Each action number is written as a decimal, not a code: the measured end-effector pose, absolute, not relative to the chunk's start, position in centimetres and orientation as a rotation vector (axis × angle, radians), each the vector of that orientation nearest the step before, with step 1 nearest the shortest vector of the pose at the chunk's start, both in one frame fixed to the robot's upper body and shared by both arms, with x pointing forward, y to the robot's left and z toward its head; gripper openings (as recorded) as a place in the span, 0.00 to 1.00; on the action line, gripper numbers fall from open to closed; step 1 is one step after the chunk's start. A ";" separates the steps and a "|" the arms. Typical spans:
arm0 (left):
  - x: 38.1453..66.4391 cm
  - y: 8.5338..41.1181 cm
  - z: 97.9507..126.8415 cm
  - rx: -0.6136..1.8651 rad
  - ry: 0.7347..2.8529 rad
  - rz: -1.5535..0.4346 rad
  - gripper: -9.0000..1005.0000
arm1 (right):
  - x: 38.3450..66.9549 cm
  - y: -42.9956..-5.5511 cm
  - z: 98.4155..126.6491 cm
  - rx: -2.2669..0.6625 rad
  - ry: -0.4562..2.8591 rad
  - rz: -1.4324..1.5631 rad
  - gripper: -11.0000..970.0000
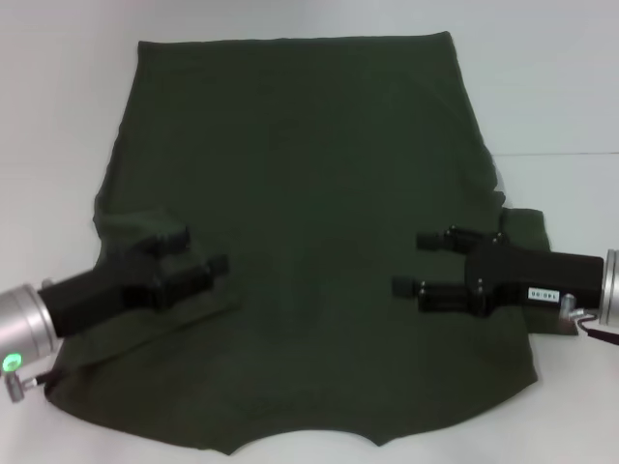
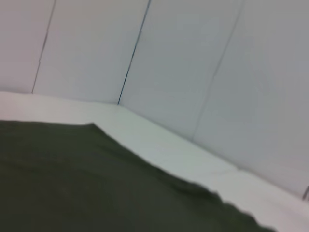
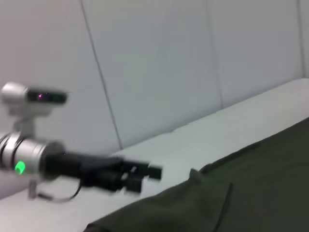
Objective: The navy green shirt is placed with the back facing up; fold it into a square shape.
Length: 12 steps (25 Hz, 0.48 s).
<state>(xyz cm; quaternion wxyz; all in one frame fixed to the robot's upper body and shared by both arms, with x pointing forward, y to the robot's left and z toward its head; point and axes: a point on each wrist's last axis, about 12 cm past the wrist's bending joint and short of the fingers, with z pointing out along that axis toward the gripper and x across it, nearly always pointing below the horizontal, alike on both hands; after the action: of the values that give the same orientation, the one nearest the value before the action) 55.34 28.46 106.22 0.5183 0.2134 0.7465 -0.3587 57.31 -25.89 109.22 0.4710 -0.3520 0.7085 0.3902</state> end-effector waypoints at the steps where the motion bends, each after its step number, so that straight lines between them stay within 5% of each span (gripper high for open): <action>1: 55.0 28.5 105.9 0.522 1.793 -0.848 0.83 | 57.4 -25.9 109.3 -0.845 1.739 0.957 0.97; 12: 52.4 27.2 104.9 0.580 1.729 -0.938 0.83 | 61.3 -28.1 113.5 -0.523 1.915 1.085 0.97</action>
<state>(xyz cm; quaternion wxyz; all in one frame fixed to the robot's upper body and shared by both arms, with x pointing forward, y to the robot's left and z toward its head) 52.45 27.24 104.91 0.5187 0.2416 0.7209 -0.3911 61.28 -28.05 113.45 0.4259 -0.2092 0.7659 0.4339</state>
